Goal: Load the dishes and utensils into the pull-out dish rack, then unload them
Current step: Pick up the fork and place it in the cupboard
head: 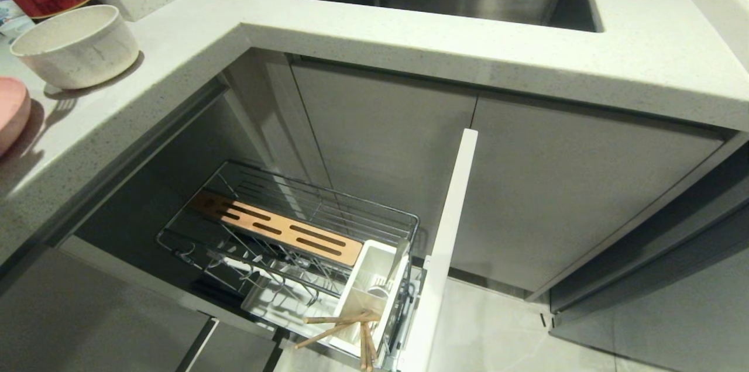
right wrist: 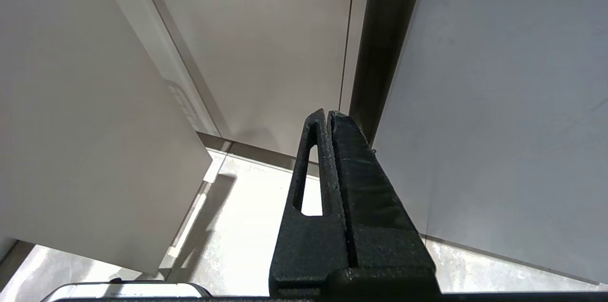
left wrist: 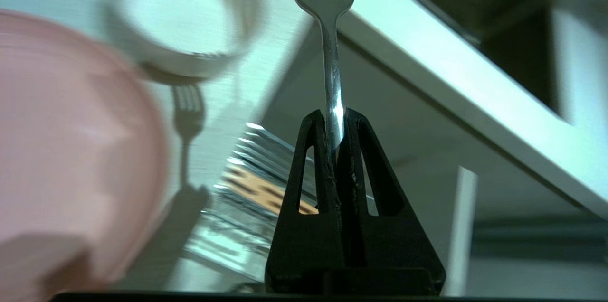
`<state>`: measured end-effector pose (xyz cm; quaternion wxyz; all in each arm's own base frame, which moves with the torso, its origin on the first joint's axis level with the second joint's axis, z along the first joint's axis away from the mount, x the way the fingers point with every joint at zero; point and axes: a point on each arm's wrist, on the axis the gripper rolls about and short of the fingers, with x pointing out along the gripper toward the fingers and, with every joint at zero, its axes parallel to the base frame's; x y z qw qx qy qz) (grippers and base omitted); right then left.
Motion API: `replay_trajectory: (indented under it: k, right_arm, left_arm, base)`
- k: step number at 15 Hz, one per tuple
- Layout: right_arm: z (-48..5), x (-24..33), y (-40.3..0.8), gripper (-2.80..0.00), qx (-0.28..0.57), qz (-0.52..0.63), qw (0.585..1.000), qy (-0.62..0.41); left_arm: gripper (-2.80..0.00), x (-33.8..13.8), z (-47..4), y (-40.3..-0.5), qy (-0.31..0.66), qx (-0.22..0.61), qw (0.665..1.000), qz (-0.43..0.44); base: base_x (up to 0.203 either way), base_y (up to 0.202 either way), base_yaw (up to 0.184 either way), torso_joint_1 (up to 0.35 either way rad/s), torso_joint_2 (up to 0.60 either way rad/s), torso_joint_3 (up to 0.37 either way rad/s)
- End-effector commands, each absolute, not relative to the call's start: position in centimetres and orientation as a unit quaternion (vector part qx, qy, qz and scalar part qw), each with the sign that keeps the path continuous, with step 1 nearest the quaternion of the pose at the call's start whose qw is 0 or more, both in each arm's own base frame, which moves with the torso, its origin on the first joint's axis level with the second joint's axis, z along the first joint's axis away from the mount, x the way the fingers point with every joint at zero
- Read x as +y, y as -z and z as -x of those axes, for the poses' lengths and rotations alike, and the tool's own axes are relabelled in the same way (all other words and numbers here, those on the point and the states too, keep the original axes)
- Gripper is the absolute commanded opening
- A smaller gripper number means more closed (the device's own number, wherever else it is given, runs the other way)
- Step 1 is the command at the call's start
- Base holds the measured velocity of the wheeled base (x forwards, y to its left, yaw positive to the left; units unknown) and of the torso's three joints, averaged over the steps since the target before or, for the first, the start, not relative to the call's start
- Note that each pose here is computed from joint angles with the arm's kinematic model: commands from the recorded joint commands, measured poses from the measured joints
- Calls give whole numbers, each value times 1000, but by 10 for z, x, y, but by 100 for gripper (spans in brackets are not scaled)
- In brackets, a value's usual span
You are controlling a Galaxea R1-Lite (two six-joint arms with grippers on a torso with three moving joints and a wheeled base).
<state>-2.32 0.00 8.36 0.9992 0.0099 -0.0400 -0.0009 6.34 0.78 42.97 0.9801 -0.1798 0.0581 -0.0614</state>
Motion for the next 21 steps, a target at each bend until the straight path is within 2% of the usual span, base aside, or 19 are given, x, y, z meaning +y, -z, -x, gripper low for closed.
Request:
replay_trajectory:
  k: [1,7,11,21]
  right_arm:
    - [21,0,-76,-280,-27,-10,1000,1]
    - [21,0,-76,-280,-26,-10,1000,1]
    - [21,0,-76,-280,-27,-10,1000,1]
    - [21,0,-76,-280,-26,-10,1000,1]
  left_arm:
    - [-280,-4,-62,-432,149,73,967,194]
    - [-280,-23,-93,-412,240,169,934,203]
    - [-280,-49,-106,-394,305,266,896,183]
    - [-280,-116,-166,-327,231,501,831,71]
  base:
    - [0,0,0,0,0,0]
    - [0,0,0,0,0,0]
    - [0,0,0,0,0,0]
    - [0,0,0,0,0,0]
